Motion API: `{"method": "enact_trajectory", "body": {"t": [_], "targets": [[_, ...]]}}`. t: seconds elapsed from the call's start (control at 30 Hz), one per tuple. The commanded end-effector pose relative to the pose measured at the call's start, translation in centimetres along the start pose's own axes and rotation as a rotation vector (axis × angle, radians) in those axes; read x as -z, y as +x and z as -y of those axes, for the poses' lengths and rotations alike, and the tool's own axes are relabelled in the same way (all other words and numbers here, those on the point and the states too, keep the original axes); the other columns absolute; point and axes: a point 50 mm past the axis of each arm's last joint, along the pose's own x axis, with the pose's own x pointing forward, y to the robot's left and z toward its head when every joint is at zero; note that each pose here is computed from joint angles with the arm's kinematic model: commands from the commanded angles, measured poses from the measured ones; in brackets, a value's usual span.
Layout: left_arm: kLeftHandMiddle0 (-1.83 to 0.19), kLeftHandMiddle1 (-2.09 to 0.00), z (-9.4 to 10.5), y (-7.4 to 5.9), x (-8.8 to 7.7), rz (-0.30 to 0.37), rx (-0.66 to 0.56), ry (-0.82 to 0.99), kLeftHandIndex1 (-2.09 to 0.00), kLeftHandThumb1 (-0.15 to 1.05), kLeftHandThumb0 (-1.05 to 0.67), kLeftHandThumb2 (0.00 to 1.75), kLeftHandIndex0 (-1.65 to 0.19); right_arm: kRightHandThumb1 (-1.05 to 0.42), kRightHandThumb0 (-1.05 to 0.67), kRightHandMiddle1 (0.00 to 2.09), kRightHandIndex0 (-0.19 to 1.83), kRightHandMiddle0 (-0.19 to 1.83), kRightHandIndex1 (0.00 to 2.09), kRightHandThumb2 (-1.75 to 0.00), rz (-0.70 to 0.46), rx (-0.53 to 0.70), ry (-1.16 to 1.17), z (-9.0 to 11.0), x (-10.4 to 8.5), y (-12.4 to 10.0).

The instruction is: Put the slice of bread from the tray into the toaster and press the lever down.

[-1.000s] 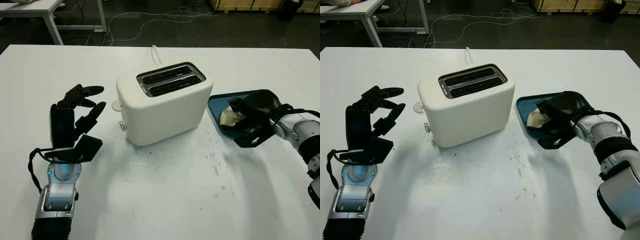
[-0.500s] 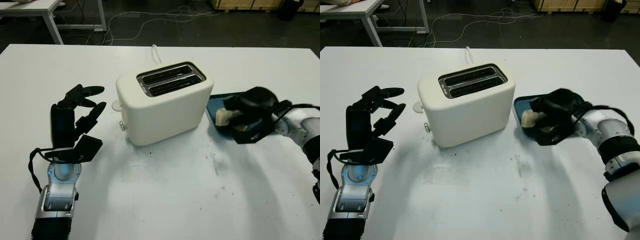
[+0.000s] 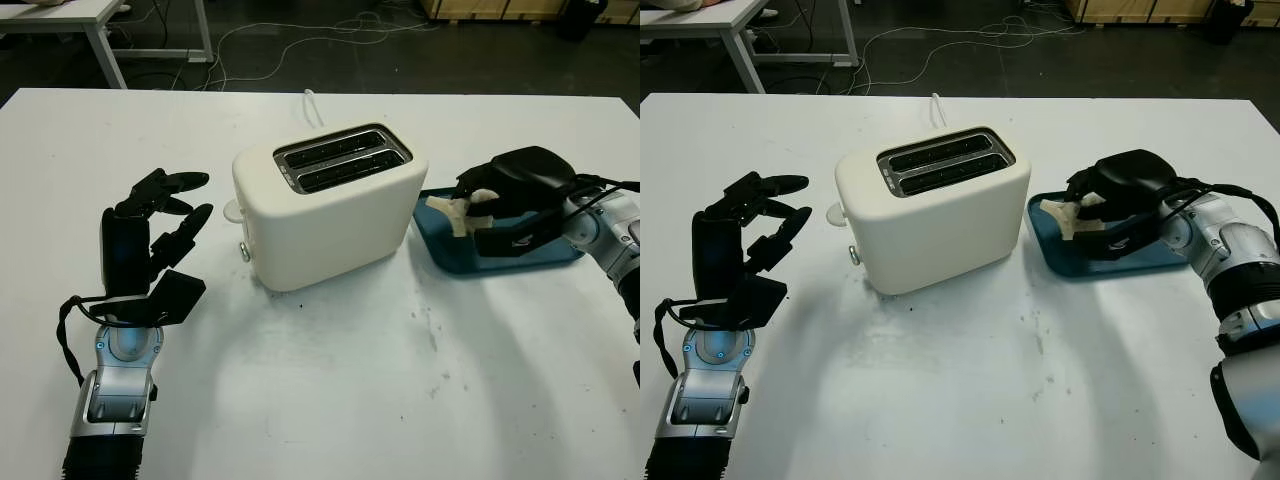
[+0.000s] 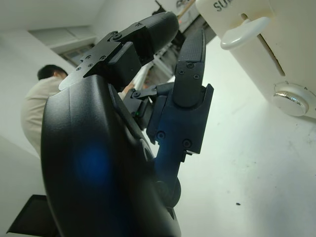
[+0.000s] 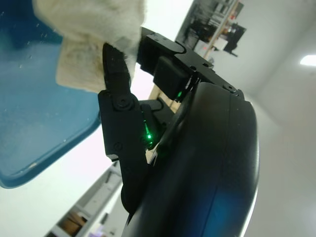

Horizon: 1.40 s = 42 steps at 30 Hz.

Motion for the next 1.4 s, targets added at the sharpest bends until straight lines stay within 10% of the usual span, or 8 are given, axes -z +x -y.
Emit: {"method": "enact_trajectory", "body": {"t": [0.0,0.07,0.17,0.23,1.37], "targets": [[-0.61,-1.26,-0.1,-0.1,0.1,0.003,0.006,0.006,-0.6,0.92,-0.47,0.15,-0.71,-0.92,-0.08,0.28,0.86,1.32,1.5,-0.07,0.02,-0.003,0.129,-0.1,-0.1,-0.2],[-0.61,-1.26,-0.1,-0.1,0.2,0.004,0.006,-0.001,-0.6,0.92,-0.47,0.15,-0.71,-0.92,-0.07,0.48,0.81,1.2,1.57,-0.16,0.016,-0.026,0.249,0.6,0.1,-0.2],[-0.6,-1.26,-0.1,-0.2,0.2,-0.002,0.007,-0.005,-0.59,0.92,-0.47,0.15,-0.71,-0.92,-0.01,1.55,0.76,0.71,1.73,-0.24,0.023,-0.049,0.362,1.5,0.2,-0.2],[-0.6,-1.26,-0.1,-0.2,0.2,0.0,0.006,0.003,-0.59,0.92,-0.47,0.15,-0.71,-0.92,0.02,1.69,0.79,0.67,1.74,-0.25,0.022,-0.06,0.393,1.8,0.3,-0.1],[-0.61,-1.26,0.0,-0.1,0.1,0.0,0.01,0.004,-0.58,0.92,-0.48,0.15,-0.72,-0.92,-0.05,1.74,0.91,0.7,1.75,-0.24,0.125,-0.02,0.364,3.6,-2.2,-3.0]]}}
